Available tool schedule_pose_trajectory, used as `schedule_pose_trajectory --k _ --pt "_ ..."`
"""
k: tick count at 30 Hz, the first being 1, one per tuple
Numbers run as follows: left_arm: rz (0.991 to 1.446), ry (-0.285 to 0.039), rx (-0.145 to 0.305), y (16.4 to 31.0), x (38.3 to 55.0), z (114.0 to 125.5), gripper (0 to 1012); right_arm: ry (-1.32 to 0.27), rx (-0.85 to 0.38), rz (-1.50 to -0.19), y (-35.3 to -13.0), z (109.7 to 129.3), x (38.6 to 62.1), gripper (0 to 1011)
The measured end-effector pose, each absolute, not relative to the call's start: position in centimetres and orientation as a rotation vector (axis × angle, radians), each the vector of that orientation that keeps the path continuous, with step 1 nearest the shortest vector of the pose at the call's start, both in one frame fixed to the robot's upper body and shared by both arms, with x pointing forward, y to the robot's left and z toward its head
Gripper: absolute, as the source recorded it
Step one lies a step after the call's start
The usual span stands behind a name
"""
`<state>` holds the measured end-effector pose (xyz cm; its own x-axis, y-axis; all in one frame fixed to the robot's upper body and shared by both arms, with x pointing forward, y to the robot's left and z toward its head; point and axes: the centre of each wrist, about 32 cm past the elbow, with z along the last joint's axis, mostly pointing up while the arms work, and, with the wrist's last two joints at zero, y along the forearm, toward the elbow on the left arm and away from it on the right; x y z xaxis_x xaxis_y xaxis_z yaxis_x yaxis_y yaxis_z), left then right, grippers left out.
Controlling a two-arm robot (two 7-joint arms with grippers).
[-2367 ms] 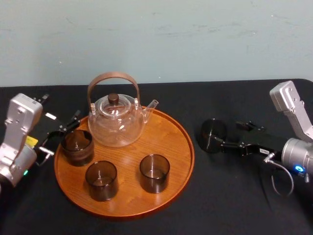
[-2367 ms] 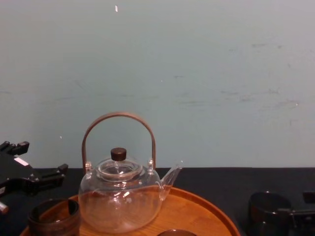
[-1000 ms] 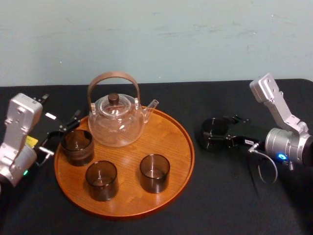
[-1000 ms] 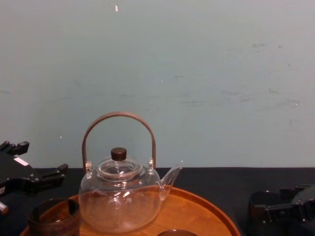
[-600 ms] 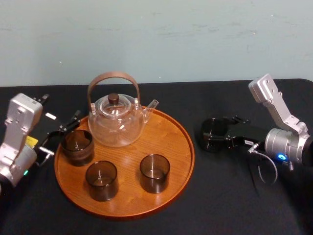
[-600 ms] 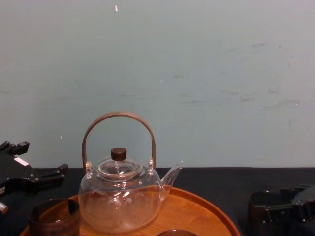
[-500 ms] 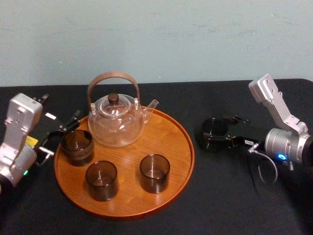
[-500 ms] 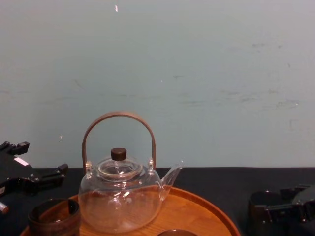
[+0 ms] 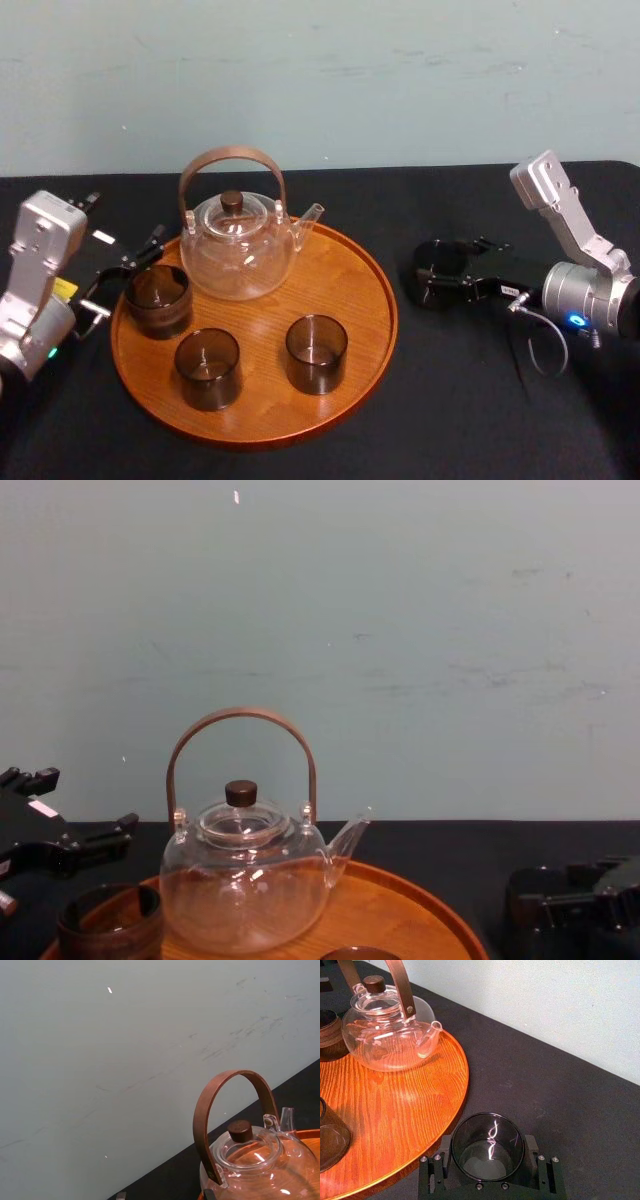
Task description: Pick up the glass from the table and place it on the tray.
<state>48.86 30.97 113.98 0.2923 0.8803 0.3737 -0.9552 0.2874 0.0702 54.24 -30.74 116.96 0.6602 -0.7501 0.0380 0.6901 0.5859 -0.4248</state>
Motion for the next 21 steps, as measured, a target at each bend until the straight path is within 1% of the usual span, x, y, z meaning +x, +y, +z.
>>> schedule_pose_trajectory --k 21 --pt "1.248 -0.285 0.304 30.96 48.86 113.98 1001 0.151 -0.426 -0.843 -30.74 116.96 54.24 883"
